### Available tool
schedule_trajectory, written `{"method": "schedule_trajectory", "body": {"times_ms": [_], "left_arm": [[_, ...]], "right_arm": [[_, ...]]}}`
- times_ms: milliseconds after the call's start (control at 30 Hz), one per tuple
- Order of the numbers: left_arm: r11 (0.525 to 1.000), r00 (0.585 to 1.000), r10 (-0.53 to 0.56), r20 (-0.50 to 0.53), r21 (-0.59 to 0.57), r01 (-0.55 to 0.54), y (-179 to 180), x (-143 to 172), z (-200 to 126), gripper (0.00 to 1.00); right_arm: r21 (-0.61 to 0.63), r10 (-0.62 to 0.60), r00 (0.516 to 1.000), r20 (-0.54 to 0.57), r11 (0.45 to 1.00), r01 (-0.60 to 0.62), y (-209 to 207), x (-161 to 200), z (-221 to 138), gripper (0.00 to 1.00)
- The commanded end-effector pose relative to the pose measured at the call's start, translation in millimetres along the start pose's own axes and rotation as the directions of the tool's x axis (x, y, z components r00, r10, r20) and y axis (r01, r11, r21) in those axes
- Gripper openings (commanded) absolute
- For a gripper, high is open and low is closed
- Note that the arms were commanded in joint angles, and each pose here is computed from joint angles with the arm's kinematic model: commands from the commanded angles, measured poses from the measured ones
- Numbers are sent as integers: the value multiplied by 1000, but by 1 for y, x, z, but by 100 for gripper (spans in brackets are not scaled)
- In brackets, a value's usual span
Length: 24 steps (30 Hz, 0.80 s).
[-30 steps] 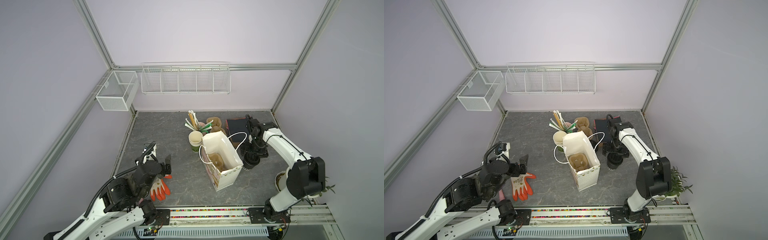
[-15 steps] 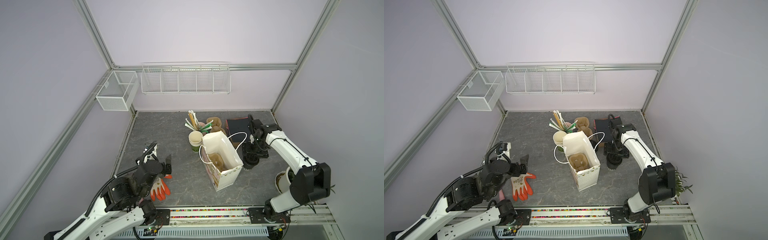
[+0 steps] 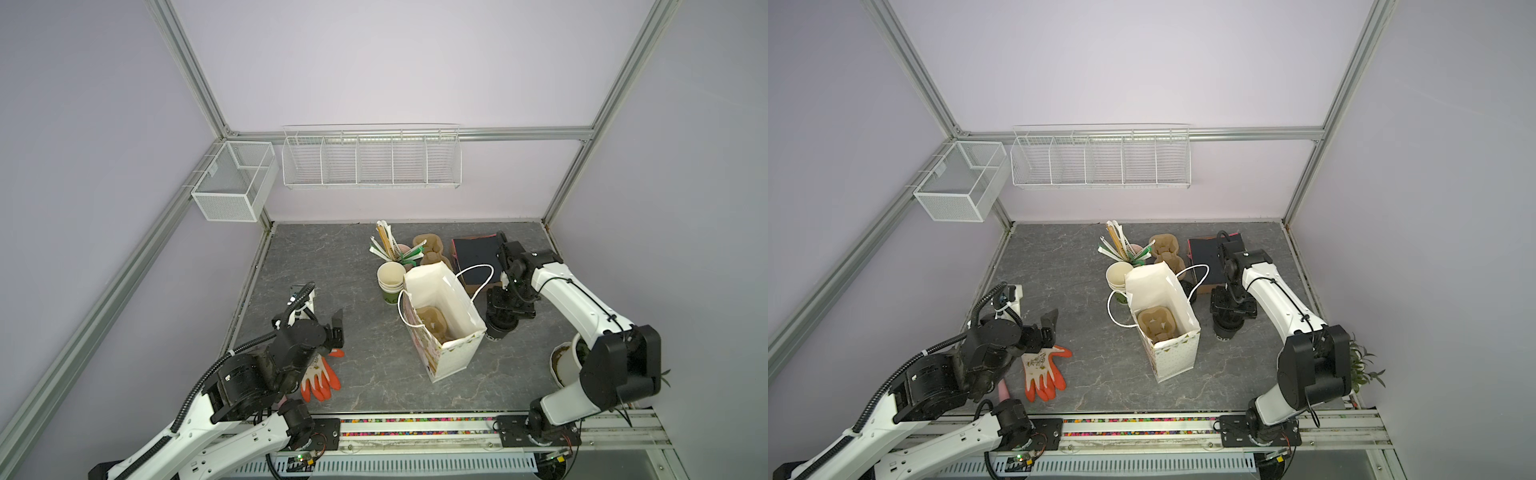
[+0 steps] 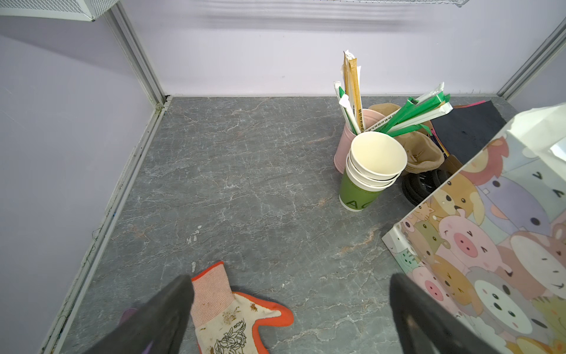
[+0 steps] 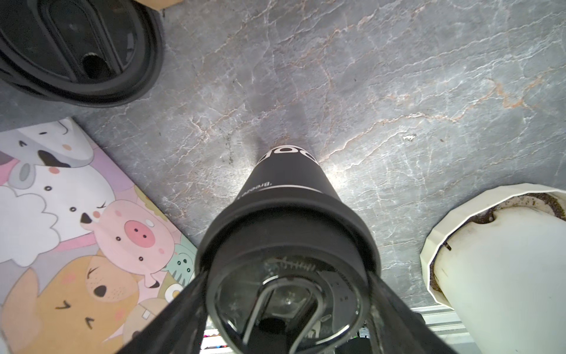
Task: Pack a coffee takeout order
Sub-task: Pick up the coffee cup at the middle-right of the table.
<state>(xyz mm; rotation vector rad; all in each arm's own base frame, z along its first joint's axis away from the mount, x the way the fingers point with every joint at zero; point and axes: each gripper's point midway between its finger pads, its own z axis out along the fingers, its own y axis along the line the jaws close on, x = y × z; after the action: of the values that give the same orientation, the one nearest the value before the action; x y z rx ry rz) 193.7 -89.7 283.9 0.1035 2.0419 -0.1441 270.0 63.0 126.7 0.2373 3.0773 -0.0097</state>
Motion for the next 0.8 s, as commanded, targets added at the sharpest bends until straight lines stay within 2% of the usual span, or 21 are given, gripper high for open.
{"method": "schedule_trajectory", "body": {"times_ms": [0, 467, 767], "left_arm": [[999, 1000, 15, -9, -37, -16, 7, 3, 1, 100], [999, 1000, 22, -17, -38, -22, 6, 4, 3, 100], [999, 1000, 19, -16, -35, -20, 5, 4, 3, 100]], "right_arm": [[-2, 20, 1000, -4, 1000, -20, -4, 5, 1, 78], [-25, 26, 999, 37, 999, -25, -10, 22, -30, 73], [-60, 10, 987, 158, 998, -1, -20, 43, -90, 72]]}}
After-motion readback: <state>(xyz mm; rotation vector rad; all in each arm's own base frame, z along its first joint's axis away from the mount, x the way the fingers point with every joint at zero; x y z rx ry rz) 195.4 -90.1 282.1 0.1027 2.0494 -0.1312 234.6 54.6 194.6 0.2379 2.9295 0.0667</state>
